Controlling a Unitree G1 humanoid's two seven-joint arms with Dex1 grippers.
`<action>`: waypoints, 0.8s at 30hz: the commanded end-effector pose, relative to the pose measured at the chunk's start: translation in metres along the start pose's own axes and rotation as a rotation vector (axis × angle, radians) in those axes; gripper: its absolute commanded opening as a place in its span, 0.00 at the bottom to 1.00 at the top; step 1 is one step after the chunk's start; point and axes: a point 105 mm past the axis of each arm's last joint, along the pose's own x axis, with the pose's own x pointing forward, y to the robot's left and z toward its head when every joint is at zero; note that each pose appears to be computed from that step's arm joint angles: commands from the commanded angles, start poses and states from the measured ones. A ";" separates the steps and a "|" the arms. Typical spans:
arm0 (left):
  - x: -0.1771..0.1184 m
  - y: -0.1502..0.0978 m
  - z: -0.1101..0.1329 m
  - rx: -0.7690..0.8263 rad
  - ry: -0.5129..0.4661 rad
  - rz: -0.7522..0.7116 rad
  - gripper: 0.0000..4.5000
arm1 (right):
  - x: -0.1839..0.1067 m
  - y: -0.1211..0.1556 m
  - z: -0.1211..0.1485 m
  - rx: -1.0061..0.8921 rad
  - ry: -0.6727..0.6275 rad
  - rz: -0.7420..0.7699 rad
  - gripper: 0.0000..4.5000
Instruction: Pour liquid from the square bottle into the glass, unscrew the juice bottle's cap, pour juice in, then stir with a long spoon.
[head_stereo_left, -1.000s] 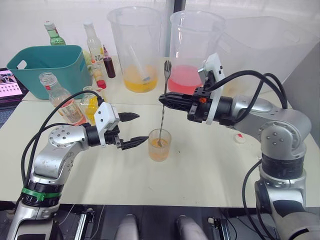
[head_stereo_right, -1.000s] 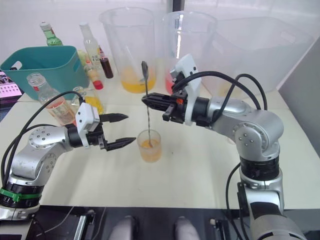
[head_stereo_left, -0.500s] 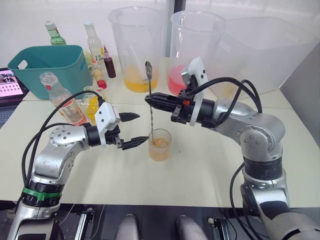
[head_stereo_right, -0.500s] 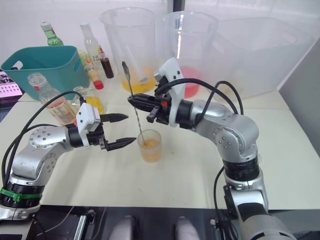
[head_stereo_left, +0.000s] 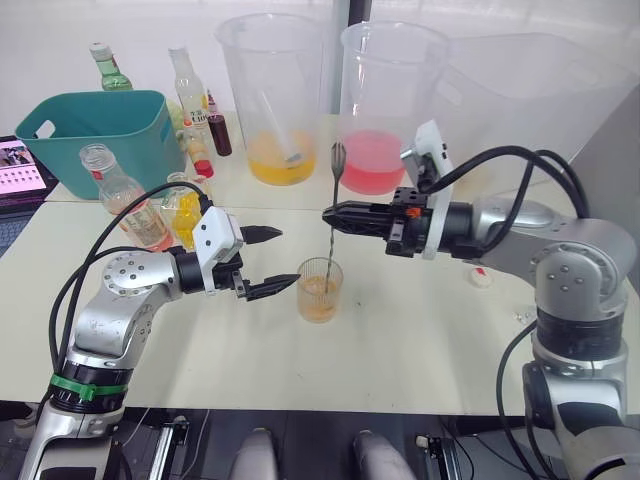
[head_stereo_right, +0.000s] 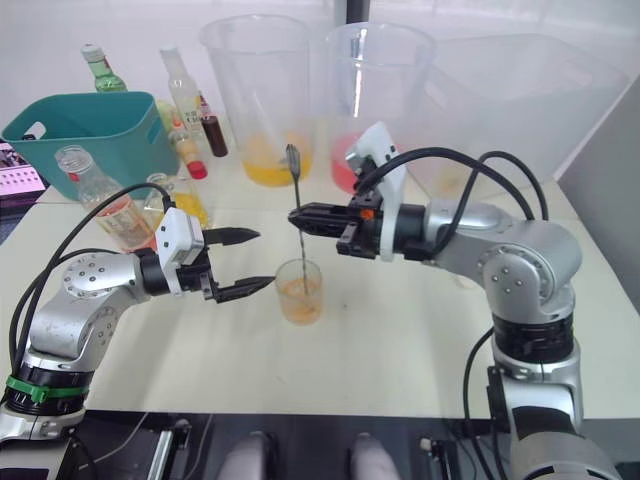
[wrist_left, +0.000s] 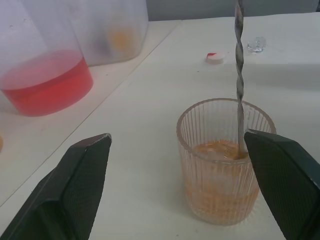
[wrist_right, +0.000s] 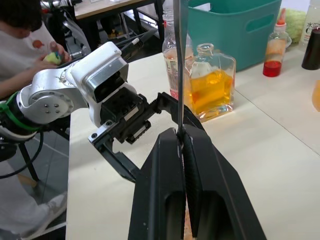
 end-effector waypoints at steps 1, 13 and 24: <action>0.002 0.000 0.010 0.045 -0.026 -0.005 0.99 | -0.005 0.000 0.016 -0.054 -0.052 -0.005 0.00; -0.001 0.001 0.010 0.048 -0.024 0.001 0.99 | 0.008 -0.020 0.024 -0.130 -0.138 -0.108 0.00; -0.011 -0.007 0.011 0.017 -0.020 -0.050 0.99 | 0.034 0.000 0.019 -0.053 -0.191 0.006 0.00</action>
